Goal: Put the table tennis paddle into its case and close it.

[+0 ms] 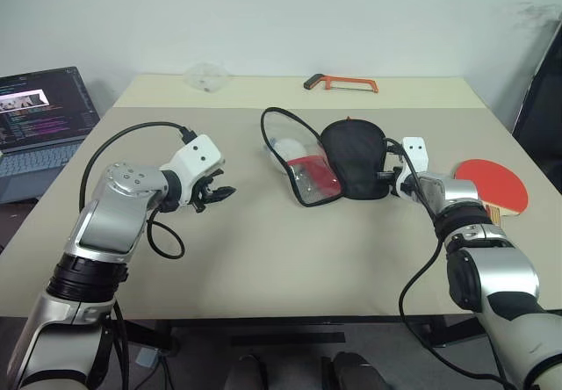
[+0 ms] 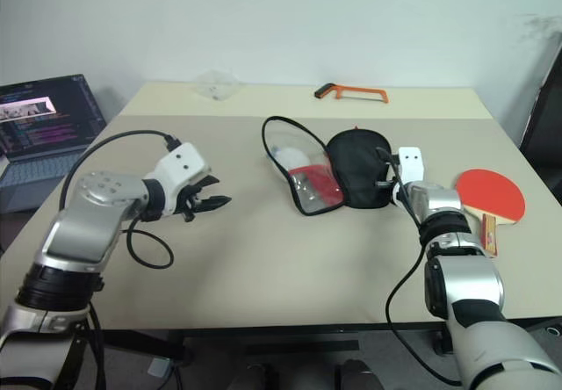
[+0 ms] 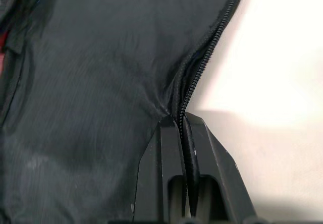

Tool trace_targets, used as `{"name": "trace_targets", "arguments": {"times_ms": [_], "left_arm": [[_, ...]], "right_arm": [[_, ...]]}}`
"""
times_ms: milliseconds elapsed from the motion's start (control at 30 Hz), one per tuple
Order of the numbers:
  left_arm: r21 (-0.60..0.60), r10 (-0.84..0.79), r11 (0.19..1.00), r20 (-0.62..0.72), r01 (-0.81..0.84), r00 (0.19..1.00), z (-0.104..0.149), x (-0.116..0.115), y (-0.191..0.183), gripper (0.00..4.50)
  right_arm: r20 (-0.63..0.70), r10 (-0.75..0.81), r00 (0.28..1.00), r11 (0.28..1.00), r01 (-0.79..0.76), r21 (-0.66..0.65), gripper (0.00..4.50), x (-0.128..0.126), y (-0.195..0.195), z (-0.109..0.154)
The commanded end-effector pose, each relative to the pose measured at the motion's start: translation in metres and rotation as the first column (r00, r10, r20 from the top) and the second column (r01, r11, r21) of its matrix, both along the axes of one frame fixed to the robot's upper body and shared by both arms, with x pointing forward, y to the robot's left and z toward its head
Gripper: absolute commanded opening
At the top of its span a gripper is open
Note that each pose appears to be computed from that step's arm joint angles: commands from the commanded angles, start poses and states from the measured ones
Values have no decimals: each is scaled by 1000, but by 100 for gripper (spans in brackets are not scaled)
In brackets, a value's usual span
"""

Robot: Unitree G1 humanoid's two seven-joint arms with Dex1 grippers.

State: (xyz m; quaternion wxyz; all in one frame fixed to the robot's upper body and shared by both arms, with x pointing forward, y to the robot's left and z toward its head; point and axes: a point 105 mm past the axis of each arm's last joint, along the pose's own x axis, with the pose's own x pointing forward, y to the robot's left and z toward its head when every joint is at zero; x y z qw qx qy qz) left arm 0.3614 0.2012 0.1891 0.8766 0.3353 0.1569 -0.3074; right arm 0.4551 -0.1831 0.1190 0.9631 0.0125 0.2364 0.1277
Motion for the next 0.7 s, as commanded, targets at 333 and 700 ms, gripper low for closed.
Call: {"name": "trace_targets", "arguments": {"times_ms": [333,700], "left_arm": [[25,2,1000,49,-3,999,14,1,4,251],[23,-5,1000,45,4,999,11,4,0,251]], "right_arm": [[-2,84,996,994,-84,-74,2,-8,-11,8],[19,67,998,987,-63,-150,2,-5,-27,10]]}}
